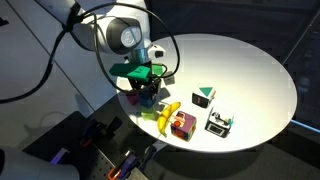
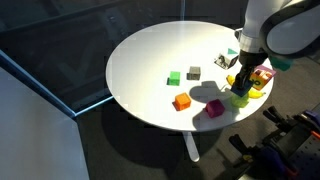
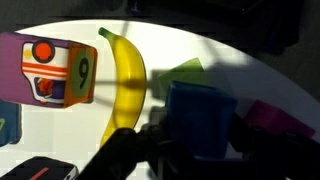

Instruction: Put the blue block on the light green block

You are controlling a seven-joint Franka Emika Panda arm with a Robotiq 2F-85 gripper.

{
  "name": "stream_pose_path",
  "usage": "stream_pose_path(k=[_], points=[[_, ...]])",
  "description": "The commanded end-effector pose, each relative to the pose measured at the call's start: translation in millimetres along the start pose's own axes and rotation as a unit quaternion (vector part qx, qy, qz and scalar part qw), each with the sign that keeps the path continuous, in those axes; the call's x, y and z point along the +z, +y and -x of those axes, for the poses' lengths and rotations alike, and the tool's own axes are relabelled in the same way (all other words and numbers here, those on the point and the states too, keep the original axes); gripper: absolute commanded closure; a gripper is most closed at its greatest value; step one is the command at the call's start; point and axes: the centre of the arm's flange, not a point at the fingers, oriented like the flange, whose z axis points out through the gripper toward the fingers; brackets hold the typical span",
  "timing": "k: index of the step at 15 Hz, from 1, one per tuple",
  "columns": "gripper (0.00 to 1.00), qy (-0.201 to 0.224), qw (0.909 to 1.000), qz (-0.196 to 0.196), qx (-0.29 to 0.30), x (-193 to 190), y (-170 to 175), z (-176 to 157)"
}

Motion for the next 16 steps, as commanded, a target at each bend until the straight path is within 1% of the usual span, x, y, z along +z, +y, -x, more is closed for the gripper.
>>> stream_pose_path(k=[1, 5, 7, 13, 16], points=[[0.69, 0.017, 0.9998, 0.006, -0.003, 2.3, 4.4, 8.3], [0.69, 0.026, 0.9996, 0.006, 0.003, 3.1, 6.3, 7.5], [0.69, 0.024, 0.9997, 0.006, 0.008, 1.6, 7.8, 3.3], [0.69, 0.004, 0.9996, -0.014, 0.025, -8.1, 12.0, -26.3], [0.69, -0.001, 0.9994, -0.018, 0.030, -10.6, 12.9, -34.4]])
